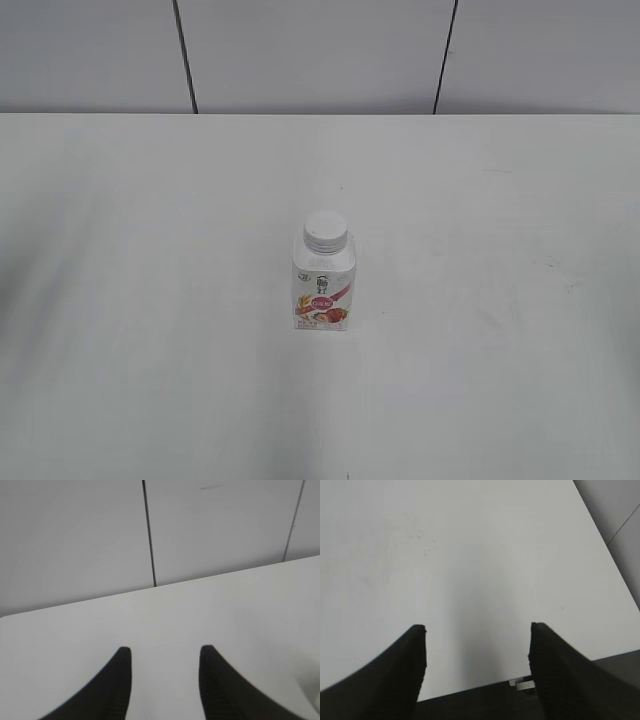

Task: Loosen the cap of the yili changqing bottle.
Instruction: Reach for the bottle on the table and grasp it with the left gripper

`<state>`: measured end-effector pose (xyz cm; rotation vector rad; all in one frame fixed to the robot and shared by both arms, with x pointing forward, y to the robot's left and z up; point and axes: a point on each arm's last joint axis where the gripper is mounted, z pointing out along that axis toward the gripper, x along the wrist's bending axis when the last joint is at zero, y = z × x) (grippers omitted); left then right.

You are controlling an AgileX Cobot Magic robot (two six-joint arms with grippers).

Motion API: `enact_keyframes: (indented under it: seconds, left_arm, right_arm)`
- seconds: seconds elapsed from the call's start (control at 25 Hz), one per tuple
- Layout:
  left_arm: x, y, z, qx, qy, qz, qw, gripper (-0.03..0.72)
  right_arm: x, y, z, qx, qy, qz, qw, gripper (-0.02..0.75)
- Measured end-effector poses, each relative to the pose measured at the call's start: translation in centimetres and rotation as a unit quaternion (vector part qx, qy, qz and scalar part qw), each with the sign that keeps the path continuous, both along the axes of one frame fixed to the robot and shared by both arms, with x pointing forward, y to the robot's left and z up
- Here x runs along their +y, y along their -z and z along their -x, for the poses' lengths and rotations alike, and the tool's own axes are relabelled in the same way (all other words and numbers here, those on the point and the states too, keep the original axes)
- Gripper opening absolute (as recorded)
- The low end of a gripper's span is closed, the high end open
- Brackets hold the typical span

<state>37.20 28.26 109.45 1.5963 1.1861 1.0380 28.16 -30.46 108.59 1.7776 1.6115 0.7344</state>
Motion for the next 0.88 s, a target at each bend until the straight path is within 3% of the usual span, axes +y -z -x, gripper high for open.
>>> enact_keyframes:
  seconds: [0.16,0.36,0.48,0.68,0.88]
  left_arm:
    - [0.0,1.2,-4.4,-0.014,-0.026,-0.002,1.000,0.290]
    - [-1.2,3.0,-7.6,-0.081,-0.035,0.004,0.996,0.290]
    - [-3.7,6.6,-9.9,-0.079,0.012,0.012,0.997,0.290]
    - [-6.0,11.5,-12.3,-0.053,0.089,0.020,0.994,0.292]
    - [-7.2,14.7,-13.0,-0.038,0.184,0.034,0.982,0.291]
  right_arm:
    - [0.0,-0.2,-0.9,0.017,0.000,-0.002,1.000,0.512]
    - [0.0,-0.3,-1.2,0.012,-0.001,-0.002,1.000,0.512]
    - [0.0,-0.3,-1.3,0.015,-0.001,-0.002,1.000,0.512]
    - [0.0,-0.3,-1.3,0.015,-0.001,-0.003,1.000,0.512]
    - [0.0,-0.1,-1.1,0.030,0.002,-0.006,1.000,0.512]
